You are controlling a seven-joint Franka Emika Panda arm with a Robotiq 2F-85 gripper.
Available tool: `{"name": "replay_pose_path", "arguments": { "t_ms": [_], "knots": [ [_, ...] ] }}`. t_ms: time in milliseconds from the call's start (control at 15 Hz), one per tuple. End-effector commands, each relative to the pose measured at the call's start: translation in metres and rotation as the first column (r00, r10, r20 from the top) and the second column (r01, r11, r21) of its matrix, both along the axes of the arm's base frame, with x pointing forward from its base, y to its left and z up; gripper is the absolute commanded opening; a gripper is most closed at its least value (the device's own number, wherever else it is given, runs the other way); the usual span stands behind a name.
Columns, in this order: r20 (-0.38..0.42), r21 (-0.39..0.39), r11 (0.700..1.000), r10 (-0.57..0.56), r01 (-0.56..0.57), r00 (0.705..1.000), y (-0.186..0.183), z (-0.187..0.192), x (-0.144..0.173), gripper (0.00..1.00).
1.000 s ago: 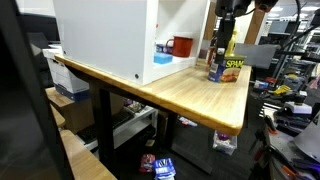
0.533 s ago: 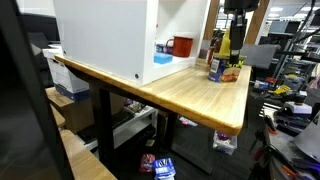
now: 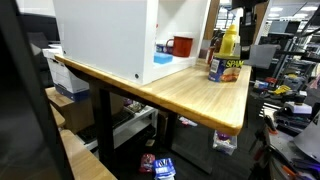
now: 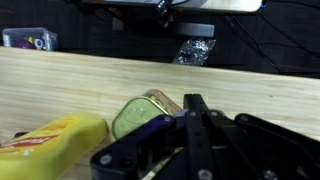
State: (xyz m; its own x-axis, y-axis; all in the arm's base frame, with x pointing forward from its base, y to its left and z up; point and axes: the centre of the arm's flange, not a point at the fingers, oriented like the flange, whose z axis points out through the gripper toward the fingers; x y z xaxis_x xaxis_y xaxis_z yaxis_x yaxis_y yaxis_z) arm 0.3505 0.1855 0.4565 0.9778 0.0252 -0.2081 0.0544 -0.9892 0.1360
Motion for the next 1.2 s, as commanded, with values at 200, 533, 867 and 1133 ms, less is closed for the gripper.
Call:
{"name": "replay_pose_path", "arguments": {
  "t_ms": [200,533,867,1133],
  "knots": [
    [-0.012,-0.157,0.987,-0.045,0.043,0.999,-0.017,0.010,-0.003,0.00],
    [-0.003,-0.137,0.989,-0.059,0.058,0.998,-0.027,0.004,0.003,0.00],
    [0.036,-0.162,0.986,-0.044,0.049,0.998,-0.039,-0.007,0.013,0.00],
    [0.089,-0.175,0.984,-0.026,0.041,0.996,-0.048,-0.018,0.021,0.00]
  ]
}}
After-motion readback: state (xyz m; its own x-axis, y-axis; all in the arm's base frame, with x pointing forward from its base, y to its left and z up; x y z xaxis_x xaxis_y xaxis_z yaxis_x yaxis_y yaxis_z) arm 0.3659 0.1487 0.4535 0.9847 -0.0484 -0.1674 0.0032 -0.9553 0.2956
